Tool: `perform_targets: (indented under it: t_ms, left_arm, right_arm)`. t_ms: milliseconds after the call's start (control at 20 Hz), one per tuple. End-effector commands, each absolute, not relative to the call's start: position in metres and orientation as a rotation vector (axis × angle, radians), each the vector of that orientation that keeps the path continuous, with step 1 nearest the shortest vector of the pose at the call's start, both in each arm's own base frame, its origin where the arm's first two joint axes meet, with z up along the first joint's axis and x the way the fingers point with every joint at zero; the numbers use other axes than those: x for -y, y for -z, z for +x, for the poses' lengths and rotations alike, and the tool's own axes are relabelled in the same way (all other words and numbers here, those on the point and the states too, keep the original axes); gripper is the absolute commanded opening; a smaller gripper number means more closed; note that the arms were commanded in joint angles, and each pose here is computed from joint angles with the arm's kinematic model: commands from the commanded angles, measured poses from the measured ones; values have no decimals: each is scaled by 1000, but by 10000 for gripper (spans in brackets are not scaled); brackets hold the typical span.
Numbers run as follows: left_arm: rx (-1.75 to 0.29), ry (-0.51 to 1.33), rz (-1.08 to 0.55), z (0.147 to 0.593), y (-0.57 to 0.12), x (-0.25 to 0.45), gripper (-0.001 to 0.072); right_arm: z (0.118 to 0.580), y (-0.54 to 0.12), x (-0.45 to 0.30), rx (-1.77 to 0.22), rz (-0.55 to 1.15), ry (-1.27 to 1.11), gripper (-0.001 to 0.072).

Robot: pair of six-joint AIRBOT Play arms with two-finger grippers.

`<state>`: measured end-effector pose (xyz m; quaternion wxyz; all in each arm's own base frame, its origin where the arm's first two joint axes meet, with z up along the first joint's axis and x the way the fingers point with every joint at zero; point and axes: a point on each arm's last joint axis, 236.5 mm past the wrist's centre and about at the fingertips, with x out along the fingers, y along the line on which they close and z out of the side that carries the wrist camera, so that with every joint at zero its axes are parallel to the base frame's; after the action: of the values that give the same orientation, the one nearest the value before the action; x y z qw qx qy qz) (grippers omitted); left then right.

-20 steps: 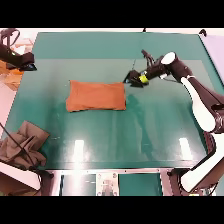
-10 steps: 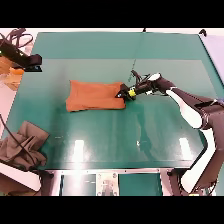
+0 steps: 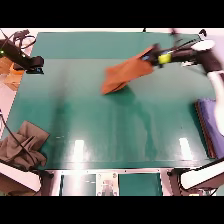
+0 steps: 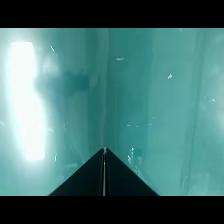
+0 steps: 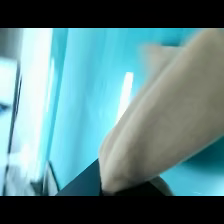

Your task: Fold the shirts.

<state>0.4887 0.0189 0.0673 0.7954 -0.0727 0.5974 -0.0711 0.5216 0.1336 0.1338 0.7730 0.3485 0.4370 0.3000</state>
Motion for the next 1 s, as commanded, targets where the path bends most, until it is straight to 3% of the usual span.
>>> perform_targets:
  t_ms: [0,250,650,800,950]
  left_arm:
    - [-1306,159,-163,484,-66,-17,25]
    - [-1311,144,-182,483,-66,-17,25]
    - [-1308,185,-142,485,-66,8,25]
    - [-1287,205,-120,490,-67,22,25]
    - [-1284,211,-116,491,-68,27,25]
  right_arm:
    - [494,-198,-18,-826,749,-463,16]
    - [443,-232,137,-668,837,-164,16]
    - [346,-199,281,-663,932,207,16]
    - [346,-206,294,-608,928,223,16]
    - [380,-258,297,-355,957,90,16]
